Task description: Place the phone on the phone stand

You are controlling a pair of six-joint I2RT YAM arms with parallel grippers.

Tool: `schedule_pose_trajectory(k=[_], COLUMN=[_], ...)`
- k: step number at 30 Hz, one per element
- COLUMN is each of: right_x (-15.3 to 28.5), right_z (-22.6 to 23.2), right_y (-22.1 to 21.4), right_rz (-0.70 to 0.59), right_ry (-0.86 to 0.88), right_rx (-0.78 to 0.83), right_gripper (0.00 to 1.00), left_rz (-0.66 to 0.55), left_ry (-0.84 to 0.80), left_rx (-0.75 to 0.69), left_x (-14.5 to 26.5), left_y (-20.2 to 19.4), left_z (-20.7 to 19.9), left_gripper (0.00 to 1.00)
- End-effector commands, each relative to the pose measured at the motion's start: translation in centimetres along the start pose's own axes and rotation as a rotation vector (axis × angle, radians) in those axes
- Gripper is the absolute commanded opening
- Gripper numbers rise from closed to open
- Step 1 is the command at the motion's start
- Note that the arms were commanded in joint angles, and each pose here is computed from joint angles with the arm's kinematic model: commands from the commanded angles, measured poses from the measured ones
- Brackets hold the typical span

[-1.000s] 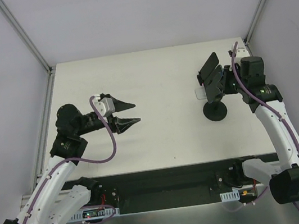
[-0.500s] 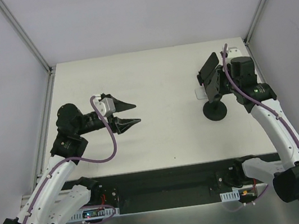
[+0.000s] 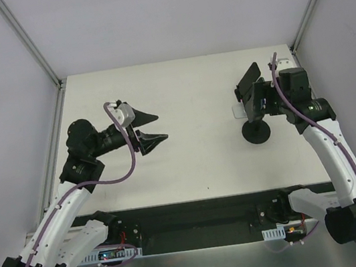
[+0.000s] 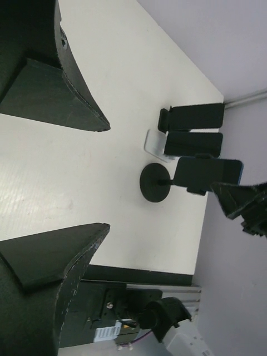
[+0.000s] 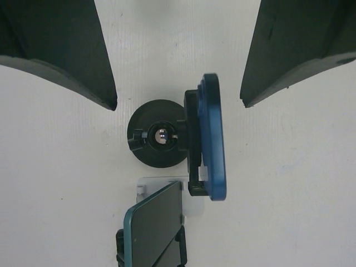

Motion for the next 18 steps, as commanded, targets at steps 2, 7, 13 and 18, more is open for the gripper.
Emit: schedule_pose_trajectory(k=[2, 7, 13, 18], right_x=[6.2, 9.9, 13.1, 15.8], right_z=[-0.2, 1.3, 5.9, 6.5], right_y=[2.7, 1.4, -2.4, -2.4], right_rz=[-0.120, -0.153, -0.153, -0.308], right_ry=[-0.046, 0.016, 0.354, 0.514], right_rx=[0.000, 0.001, 0.090, 0.043], right_gripper=[0.96, 0.97, 0.97, 0.97], left_rz=[-0.102, -0.168, -0.262, -0.328], left_ry=[0.253, 0.465, 0.476, 0.534], left_rx=[0.047, 0.185, 0.296, 0.398], left_x=[1.1, 3.5, 6.1, 8.2], left_y=[5.3, 7.2, 7.9, 6.2], left_z=[2.7, 3.4, 0.1, -1.5], left_gripper=[0.67, 0.71, 0.73, 0.84])
Point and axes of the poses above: each gripper's point midway between its finger pads, its own x axis back along the fingers, its own z axis along the line the jaws close on, y = z × x, the point moved 3 cm from there along x, back along the fingers, and after that the axes turned 5 degrees about -x, right-handed, at the moved point
